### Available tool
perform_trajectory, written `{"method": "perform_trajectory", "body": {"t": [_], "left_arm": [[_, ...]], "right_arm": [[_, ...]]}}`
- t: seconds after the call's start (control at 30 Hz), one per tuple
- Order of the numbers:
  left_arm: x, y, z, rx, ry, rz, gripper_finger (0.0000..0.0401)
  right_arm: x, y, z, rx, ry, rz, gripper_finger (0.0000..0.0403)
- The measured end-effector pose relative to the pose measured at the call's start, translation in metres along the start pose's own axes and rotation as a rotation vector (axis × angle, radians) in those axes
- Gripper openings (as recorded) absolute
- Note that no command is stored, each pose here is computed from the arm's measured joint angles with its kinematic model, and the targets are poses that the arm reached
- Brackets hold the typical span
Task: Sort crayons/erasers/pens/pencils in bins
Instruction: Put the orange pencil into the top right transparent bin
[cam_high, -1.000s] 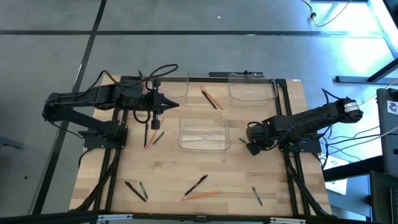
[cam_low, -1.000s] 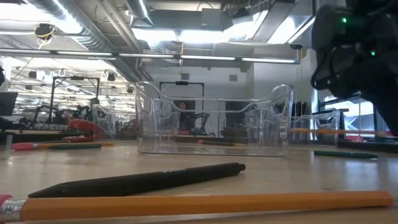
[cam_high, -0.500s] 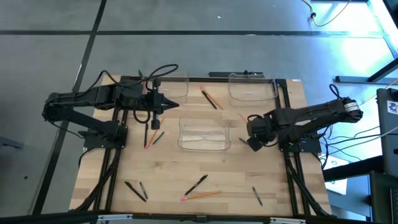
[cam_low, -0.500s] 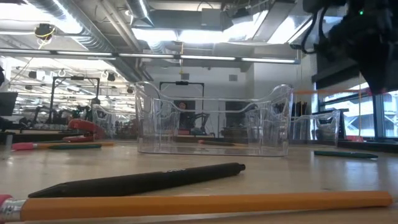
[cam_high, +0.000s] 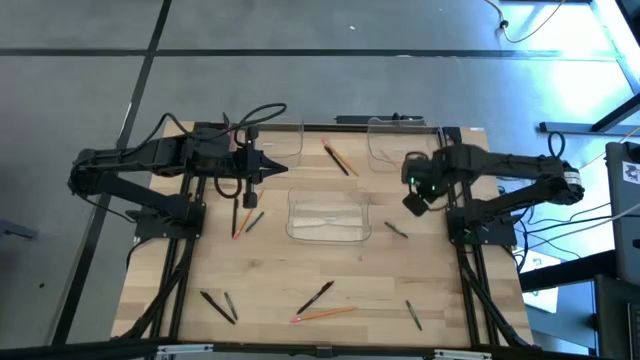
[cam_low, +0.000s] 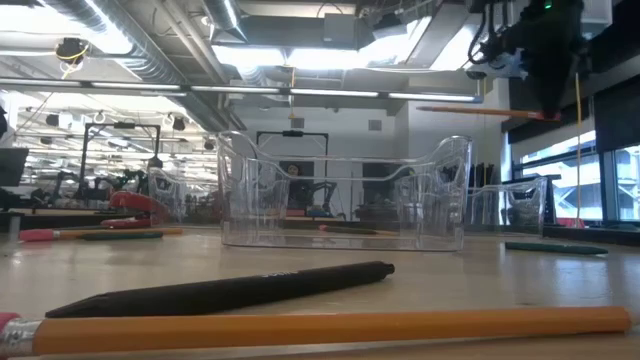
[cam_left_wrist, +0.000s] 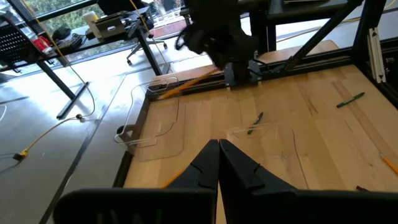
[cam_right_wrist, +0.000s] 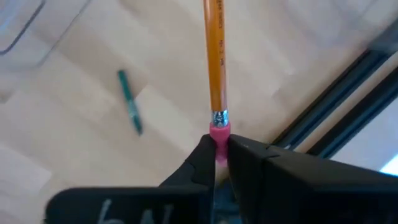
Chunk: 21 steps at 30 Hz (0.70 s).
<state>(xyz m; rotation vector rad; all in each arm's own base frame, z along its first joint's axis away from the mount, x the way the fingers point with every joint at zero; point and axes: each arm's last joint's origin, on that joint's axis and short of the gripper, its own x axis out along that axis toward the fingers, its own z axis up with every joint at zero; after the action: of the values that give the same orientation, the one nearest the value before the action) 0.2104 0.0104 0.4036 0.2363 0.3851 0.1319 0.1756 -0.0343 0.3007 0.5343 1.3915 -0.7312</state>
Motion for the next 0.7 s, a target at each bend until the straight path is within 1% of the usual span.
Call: {"method": "perform_trajectory", "body": {"t": [0.17, 0.37, 0.53, 0.7], "left_arm": [[0.0, 0.0, 0.0, 0.0, 0.0, 0.0, 0.0], [0.0, 0.0, 0.0, 0.0, 0.0, 0.0, 0.0], [0.0, 0.0, 0.0, 0.0, 0.001, 0.004, 0.0], [0.0, 0.0, 0.0, 0.0, 0.002, 0.011, 0.0]], "right_arm": [[-0.005, -0.031, 0.022, -0.019, -0.05, -0.048, 0.0033], [0.003, -0.067, 0.047, -0.037, -0.087, -0.075, 0.0033], [0.026, -0.087, 0.076, -0.084, -0.044, -0.188, 0.0033], [0.056, -0.099, 0.099, -0.115, 0.052, -0.206, 0.0033]]}}
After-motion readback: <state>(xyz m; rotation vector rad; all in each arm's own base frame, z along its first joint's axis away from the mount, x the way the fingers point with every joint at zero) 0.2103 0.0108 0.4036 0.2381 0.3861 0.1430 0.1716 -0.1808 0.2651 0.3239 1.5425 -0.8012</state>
